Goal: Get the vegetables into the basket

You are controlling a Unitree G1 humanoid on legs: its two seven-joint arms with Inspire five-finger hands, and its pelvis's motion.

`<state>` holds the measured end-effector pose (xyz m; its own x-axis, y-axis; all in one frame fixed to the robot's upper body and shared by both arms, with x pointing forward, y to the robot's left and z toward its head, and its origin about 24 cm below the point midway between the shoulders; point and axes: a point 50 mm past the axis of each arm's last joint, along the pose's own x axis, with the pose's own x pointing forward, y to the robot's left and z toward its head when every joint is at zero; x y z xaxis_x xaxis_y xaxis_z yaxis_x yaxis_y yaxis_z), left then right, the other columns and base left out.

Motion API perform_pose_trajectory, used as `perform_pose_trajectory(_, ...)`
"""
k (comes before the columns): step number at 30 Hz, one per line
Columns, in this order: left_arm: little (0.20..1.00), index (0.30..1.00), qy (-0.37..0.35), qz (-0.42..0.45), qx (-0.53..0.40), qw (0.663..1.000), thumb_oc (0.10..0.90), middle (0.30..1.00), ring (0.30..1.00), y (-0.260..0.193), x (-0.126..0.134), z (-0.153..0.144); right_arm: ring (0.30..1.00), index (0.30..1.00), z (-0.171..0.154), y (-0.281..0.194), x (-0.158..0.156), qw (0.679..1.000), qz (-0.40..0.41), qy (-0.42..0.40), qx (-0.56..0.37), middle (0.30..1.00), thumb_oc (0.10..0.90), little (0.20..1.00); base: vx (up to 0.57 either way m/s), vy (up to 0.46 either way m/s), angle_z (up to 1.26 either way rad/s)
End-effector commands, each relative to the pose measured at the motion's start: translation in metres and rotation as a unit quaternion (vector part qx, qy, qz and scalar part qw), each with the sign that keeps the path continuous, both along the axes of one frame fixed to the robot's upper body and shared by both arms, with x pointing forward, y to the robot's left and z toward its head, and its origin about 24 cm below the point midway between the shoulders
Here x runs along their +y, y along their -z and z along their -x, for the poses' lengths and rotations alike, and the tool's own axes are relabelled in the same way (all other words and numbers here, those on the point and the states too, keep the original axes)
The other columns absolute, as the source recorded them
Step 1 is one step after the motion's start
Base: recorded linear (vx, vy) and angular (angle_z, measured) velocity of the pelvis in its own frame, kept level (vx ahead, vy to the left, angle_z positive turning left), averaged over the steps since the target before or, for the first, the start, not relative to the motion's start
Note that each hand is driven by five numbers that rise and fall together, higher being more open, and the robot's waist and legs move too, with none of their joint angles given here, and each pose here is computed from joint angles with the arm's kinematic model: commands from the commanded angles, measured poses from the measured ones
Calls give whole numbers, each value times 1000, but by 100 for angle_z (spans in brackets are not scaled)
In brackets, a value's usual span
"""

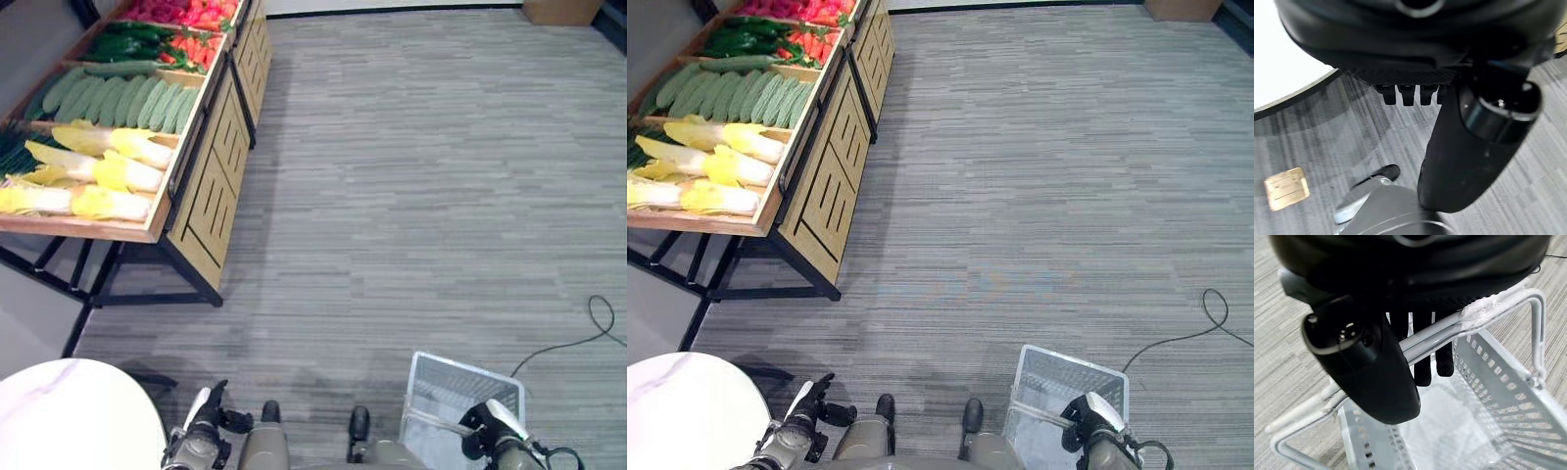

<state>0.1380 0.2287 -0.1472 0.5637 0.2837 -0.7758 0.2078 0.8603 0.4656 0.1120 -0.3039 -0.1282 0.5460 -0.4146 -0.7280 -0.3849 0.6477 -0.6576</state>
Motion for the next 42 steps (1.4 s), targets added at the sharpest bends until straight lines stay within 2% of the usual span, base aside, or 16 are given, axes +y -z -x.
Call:
perform_pose_trajectory(1, 1000, 1000, -14, -14, 10, 1000, 900, 1000, 1000, 2, 8, 13, 300, 300, -13, -14, -14, 998, 24, 8, -55, 300, 400, 300, 223, 54, 18)
perform_pose_trajectory(11, 1000, 1000, 1, -29, 16, 999, 900, 1000, 1000, 0, 19, 19, 300, 300, 3, 0, 4, 1000, -4, -3, -21, 300, 400, 300, 266, 184, -29)
perform_pose_trajectory(19, 1000, 1000, 15, -39, -5, 999, 900, 1000, 1000, -6, 25, 7, 300, 300, -19, -5, 10, 998, -10, -15, -53, 300, 400, 300, 139, 230, -12)
perform_pose_trajectory(28, 1000, 1000, 1, -45, -23, 999, 900, 1000, 1000, -13, 35, -6, 300, 300, -52, -14, 28, 993, -19, -73, -89, 300, 400, 300, 84, 148, -3)
perform_pose_trajectory(35, 1000, 1000, 7, -45, -22, 999, 900, 1000, 1000, -13, 31, -10, 300, 300, -76, -28, 34, 986, -14, -107, -130, 300, 400, 300, 219, -126, 15)
perform_pose_trajectory(42, 1000, 1000, -15, -28, -13, 999, 900, 1000, 1000, -8, 24, -3, 300, 300, -66, -27, 26, 987, -13, -102, -126, 300, 400, 300, 342, -322, 29)
